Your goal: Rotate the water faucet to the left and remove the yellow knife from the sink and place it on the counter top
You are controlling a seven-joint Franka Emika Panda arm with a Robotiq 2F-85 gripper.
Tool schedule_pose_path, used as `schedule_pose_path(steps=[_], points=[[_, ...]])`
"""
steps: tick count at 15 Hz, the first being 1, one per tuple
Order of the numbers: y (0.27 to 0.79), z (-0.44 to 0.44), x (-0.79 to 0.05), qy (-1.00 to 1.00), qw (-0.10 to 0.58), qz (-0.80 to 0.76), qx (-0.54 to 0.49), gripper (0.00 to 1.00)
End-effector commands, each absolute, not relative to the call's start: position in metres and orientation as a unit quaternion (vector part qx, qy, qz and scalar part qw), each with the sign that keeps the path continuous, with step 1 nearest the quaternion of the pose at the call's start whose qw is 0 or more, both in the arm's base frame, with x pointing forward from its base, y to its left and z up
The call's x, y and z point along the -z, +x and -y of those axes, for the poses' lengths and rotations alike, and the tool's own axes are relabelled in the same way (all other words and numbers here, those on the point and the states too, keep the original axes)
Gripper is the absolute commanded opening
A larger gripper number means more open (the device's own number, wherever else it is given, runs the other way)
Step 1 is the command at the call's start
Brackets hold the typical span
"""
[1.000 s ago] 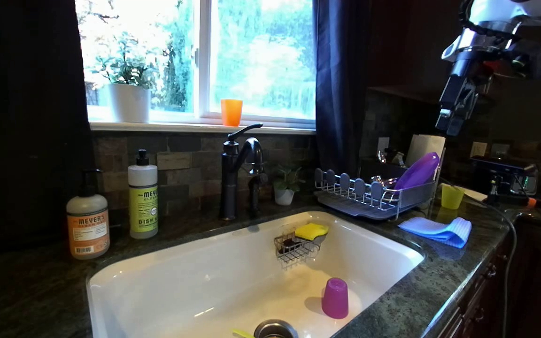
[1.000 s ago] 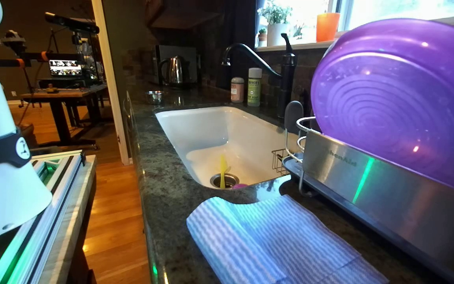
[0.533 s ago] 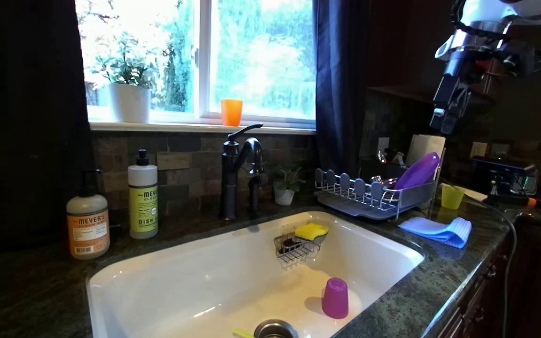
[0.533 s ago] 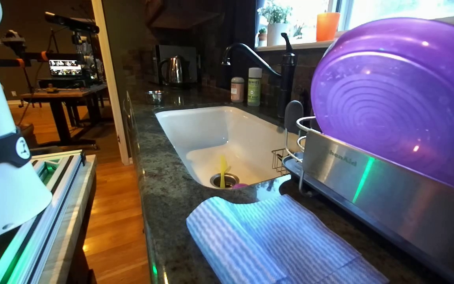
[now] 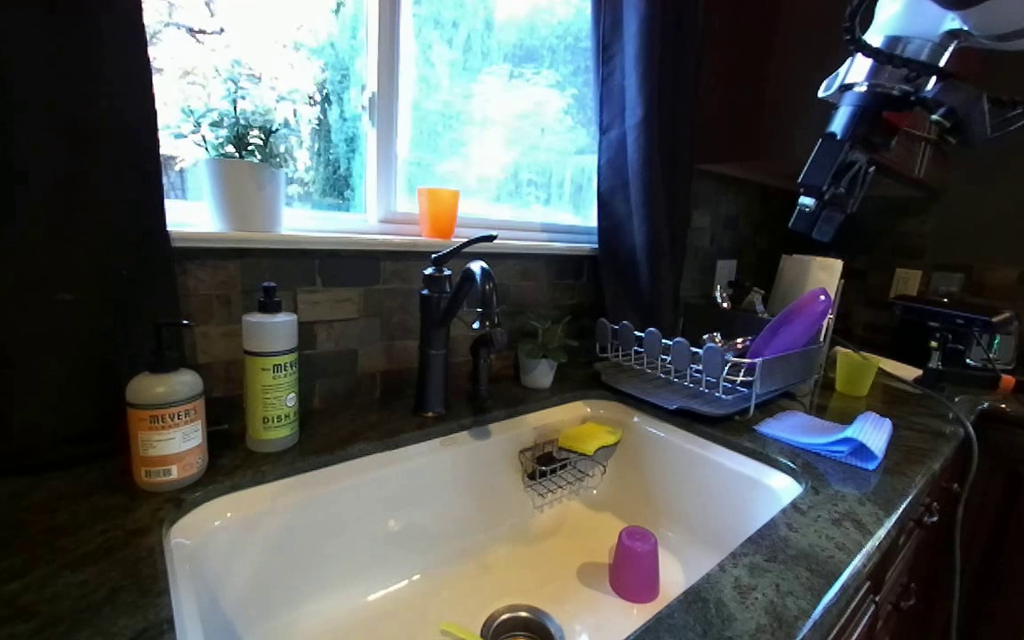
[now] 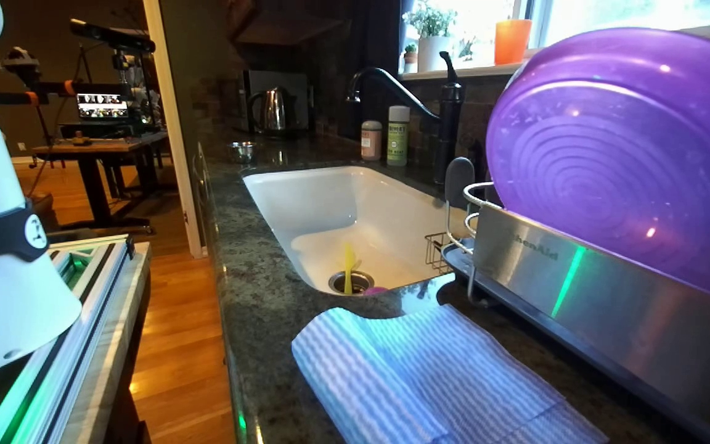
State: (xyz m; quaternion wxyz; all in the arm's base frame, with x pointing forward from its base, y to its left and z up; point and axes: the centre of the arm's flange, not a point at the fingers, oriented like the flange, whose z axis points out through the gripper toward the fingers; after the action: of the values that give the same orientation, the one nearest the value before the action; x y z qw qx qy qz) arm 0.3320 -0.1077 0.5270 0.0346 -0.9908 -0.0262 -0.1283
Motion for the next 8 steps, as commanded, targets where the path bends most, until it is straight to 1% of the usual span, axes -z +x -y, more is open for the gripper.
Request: schedule_pose_path(steps=[1,4,8], points=[[0.386,0.126,-0.543,-0.982,0.045,0.042,0.180,1.00],[0.443,0.123,-0.559,-0.969,0.068,0.074,0.228,1.00],[0.505,0.075,-0.564,-0.950,0.136,0.127,0.250,1.00]])
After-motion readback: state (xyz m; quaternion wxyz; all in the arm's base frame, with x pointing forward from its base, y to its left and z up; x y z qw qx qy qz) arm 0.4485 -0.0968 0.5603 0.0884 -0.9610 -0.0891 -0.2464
